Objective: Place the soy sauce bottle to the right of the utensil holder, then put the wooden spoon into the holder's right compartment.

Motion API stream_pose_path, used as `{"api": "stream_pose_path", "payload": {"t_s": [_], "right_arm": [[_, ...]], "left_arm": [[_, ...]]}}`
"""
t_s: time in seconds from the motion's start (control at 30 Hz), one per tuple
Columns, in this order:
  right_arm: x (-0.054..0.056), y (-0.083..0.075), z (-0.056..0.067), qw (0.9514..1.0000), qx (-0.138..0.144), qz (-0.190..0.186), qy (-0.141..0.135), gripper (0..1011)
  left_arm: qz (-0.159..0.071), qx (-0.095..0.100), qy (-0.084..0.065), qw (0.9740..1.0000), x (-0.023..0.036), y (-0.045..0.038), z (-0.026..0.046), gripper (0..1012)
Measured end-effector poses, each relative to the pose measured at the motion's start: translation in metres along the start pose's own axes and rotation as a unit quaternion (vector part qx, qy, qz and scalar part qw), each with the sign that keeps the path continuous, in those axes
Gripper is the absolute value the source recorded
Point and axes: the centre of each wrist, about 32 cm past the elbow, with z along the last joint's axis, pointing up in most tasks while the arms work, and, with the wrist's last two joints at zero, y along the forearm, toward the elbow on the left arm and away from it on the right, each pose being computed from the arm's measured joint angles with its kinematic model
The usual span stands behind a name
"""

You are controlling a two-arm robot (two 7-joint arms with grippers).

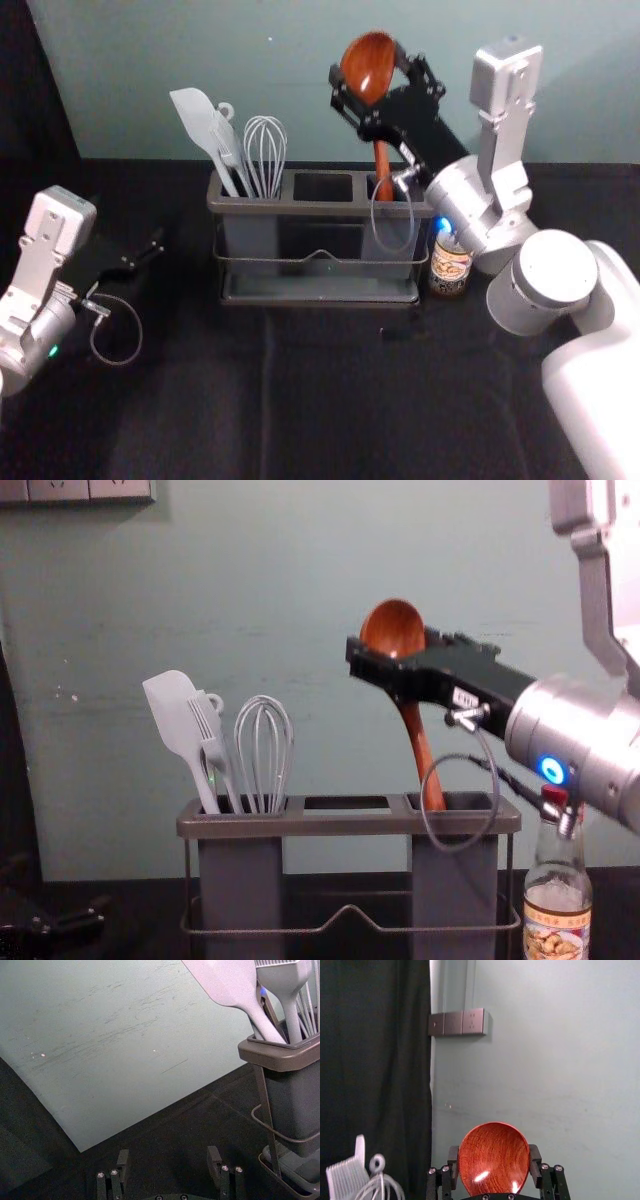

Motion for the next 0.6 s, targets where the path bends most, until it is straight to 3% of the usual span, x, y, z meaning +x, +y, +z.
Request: {"api": "stream_pose_path", "payload": {"t_s": [0.27,0.6], "right_arm": [[-0.005,-0.014,-0.018,0.9997,-0.018,-0.007,0.012,838],[-0.007,-0.024,-0.027,0.9994,-0.027,-0.009,0.018,838]], "left_arm": [[0.0,0.0,0.0,1.0,0.0,0.0,0.0,1000],[0.0,0.0,0.0,1.0,0.0,0.0,0.0,1000]]}}
